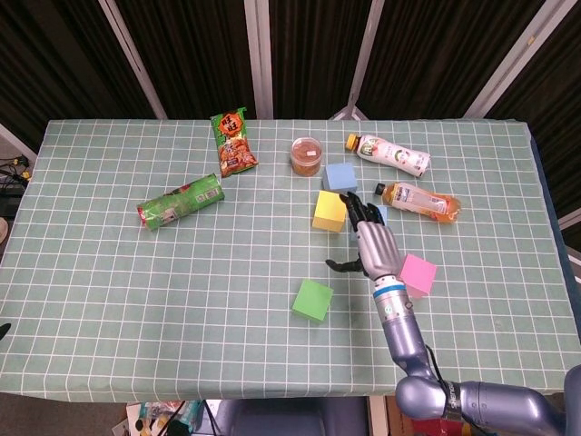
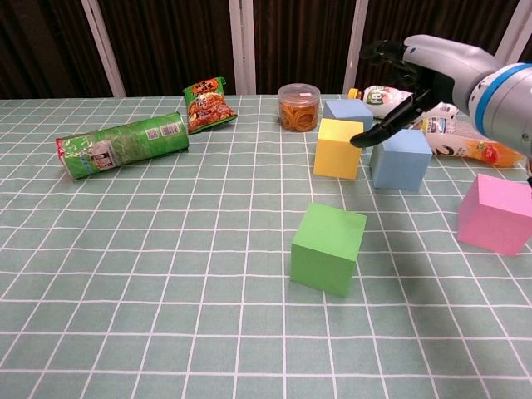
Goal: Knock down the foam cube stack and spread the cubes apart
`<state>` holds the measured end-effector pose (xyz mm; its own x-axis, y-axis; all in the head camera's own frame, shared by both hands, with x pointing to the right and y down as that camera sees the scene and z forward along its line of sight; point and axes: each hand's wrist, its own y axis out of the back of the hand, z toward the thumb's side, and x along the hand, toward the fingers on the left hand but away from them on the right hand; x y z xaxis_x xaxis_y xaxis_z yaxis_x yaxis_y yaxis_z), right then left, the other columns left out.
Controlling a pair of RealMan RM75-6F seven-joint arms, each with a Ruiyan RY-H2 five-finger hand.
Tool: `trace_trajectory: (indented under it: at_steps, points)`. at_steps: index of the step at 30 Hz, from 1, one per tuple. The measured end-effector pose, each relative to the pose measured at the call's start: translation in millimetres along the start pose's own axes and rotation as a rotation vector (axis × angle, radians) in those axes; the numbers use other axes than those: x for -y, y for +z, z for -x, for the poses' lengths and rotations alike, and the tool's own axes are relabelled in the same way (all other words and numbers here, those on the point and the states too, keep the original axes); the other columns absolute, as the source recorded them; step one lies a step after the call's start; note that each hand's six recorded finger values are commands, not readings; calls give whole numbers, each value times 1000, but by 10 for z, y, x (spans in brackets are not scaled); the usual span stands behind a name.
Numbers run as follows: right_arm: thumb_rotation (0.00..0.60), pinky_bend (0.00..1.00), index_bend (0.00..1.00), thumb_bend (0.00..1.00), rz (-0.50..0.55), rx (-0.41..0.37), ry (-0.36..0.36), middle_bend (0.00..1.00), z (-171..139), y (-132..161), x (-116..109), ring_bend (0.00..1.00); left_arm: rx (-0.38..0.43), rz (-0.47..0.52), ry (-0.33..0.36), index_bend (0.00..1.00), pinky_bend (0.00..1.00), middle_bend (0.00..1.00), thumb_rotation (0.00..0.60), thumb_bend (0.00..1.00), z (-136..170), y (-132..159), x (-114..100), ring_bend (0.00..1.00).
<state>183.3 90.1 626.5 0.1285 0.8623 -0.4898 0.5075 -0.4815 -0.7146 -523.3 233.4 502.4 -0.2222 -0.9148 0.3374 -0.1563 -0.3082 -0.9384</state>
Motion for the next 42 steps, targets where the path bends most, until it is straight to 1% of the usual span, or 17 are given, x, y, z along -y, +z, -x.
trace_trajectory:
  at_steps: [3,6,9,14,19,25,29,42]
  points:
    - [600,0,15,92,-22,46,-17,0,126,-134,-35,119,-3,-6,-3,218,0,0,600,152,-3,1,12,0]
    - [600,0,16,92,-49,78,-23,0,247,-213,-15,118,-3,-11,-3,218,0,0,600,152,3,13,21,0]
    - [600,0,18,92,-76,93,-16,0,375,-215,58,118,-8,-16,2,218,0,0,600,152,13,10,15,0]
    - [600,0,22,92,-134,120,-7,0,612,-194,172,118,-40,-23,13,219,0,0,600,152,-1,-49,-2,0]
    - [600,0,24,92,-161,145,4,0,793,-178,273,122,-59,-43,2,219,0,0,600,152,-42,-69,36,0]
    - [600,0,37,91,-169,140,20,10,894,-86,399,152,-76,-53,3,219,0,0,600,151,-49,-83,44,0]
    - [600,0,47,92,-178,144,21,54,933,-63,451,172,-87,-47,13,219,0,0,600,152,-44,-109,17,0]
    - [600,0,49,91,-206,171,34,72,1034,-142,627,214,-97,-55,8,219,0,0,600,152,-70,-132,29,0]
